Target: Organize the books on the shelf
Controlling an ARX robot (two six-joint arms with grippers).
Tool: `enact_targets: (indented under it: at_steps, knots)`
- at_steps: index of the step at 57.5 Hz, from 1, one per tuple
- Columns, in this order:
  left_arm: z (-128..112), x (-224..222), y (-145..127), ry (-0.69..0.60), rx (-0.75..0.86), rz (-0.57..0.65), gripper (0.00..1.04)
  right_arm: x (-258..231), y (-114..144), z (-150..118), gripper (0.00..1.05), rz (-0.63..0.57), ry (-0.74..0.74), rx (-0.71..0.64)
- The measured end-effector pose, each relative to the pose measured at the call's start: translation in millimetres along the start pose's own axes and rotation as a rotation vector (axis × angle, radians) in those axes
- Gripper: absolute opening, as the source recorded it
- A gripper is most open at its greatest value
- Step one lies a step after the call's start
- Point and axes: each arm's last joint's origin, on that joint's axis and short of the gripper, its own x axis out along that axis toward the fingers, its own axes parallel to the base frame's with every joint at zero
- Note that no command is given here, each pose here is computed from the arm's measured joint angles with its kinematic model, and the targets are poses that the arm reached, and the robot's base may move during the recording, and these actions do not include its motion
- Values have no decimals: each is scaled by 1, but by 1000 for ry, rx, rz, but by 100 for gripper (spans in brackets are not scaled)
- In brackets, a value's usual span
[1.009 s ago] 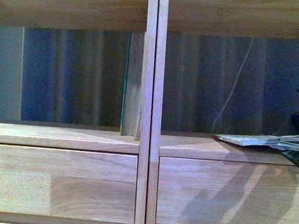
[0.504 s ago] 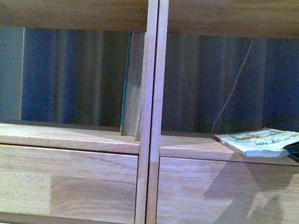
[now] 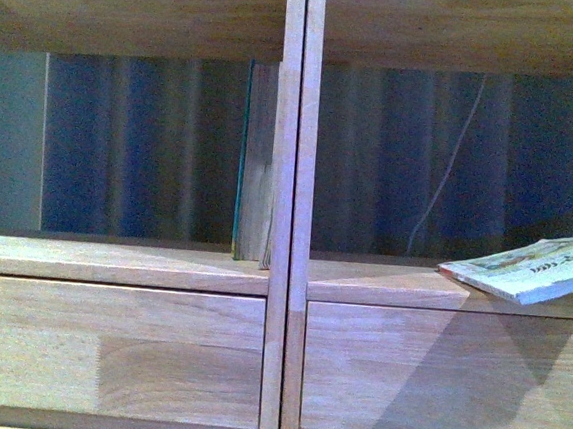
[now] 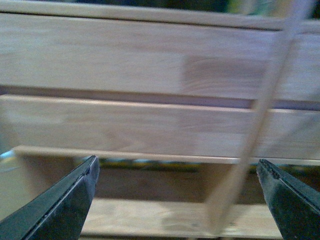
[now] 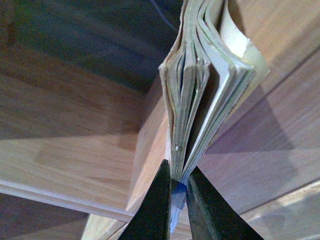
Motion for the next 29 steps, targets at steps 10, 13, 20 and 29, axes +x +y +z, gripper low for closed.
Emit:
enact_targets:
  at_steps: [10,13,20,29]
  knots:
    - [23,12,20,-10,-49,-317,97,-6,11,15,7,110,-71,-2]
    - [40,22,32,-30,-64,-296,97,-10,17,19,7,145,-83,-8]
    - [69,46,60,-79,-121,-274,97,-19,32,25,7,222,-72,-35]
    - [95,79,84,-95,-268,-312,97,-33,54,27,7,330,-51,-73]
